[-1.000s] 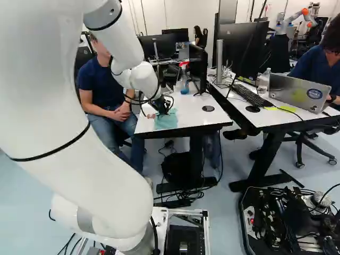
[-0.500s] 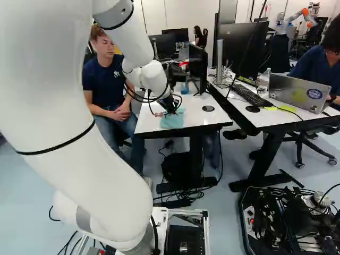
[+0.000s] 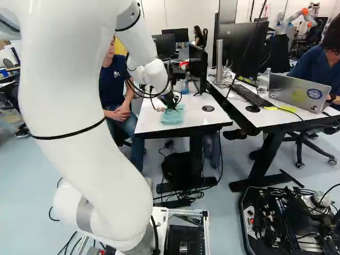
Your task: Clean the table with the green towel
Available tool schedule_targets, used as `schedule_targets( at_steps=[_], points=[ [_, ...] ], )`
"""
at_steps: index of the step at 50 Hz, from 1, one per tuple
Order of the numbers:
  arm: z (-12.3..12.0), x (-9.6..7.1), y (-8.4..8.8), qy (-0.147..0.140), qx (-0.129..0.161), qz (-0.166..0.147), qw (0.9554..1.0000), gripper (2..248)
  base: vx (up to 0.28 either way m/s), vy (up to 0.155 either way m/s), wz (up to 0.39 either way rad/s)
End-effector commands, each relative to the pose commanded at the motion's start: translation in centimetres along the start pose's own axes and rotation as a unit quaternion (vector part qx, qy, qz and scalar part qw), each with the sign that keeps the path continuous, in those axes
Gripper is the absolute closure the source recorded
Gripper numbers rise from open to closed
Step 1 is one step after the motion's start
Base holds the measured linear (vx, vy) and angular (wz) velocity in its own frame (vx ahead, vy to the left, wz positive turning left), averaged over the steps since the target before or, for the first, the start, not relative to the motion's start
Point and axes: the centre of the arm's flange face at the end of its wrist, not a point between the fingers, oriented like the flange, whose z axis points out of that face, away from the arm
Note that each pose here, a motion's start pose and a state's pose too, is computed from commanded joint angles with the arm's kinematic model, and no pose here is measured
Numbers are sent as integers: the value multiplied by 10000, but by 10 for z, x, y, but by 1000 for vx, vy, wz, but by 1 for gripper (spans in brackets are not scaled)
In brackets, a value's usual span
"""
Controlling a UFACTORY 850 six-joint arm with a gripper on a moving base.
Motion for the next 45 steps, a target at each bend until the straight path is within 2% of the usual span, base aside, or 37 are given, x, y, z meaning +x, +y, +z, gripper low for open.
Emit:
schedule_targets(
  at_steps=[32, 45],
  points=[
    [28, 32, -52, 76, 258, -353, 9990, 219, 0, 0, 0],
    [26, 28, -72, 62, 365, -505, 9980, 219, 0, 0, 0]
  ],
)
